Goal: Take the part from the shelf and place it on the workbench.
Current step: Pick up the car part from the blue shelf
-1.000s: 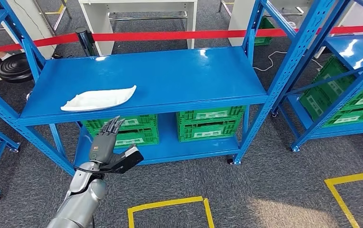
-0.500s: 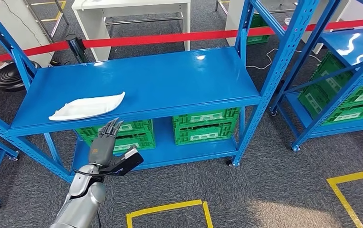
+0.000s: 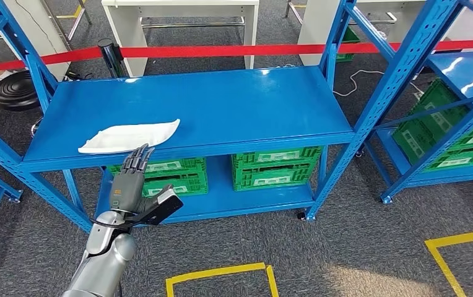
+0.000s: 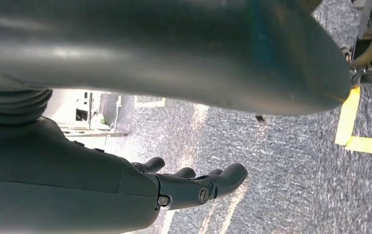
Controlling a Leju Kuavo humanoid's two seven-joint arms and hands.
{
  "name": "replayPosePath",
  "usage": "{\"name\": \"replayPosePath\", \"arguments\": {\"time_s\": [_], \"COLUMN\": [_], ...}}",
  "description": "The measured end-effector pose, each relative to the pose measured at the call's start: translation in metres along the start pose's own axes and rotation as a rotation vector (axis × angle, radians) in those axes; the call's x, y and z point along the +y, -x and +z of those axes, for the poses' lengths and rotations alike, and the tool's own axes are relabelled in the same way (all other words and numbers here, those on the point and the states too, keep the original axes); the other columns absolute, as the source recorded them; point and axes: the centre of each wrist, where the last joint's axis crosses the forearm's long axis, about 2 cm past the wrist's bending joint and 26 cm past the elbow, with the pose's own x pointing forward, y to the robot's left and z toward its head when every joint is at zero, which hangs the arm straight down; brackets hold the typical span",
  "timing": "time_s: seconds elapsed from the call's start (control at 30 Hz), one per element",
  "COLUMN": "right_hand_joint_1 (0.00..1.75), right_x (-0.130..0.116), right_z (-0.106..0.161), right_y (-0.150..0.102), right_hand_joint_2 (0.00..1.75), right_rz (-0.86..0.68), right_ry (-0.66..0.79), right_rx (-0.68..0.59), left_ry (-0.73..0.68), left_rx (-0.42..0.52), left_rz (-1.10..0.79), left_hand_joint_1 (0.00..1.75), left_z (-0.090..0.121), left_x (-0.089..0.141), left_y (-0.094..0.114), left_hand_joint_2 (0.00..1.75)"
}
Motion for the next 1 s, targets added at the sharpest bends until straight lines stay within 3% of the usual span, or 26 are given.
{"name": "replayPosePath", "arguments": {"time_s": [0.5, 0.63, 1.0], "right_hand_joint_1": [0.0, 0.0, 0.0], "right_x": [0.001, 0.001, 0.001], "right_z": [0.0, 0.0, 0.0], "right_y": [0.0, 0.0, -0.001], "right_hand_joint_2": [0.0, 0.0, 0.0], "right_rz": [0.028, 0.032, 0.037], "right_ry": [-0.003, -0.001, 0.001], "right_rx": [-0.004, -0.005, -0.007], "left_ry": [-0.094, -0.123, -0.18], "left_rx": [-0.038, -0.046, -0.005], "left_rz": [-0.075, -0.061, -0.111], "left_hand_joint_1": [0.0, 0.0, 0.0], "left_z": [-0.011, -0.014, -0.027], "left_x": [0.013, 0.014, 0.015], "left_y": [-0.004, -0.005, -0.015], "left_hand_joint_2": [0.0, 1.75, 1.75]}}
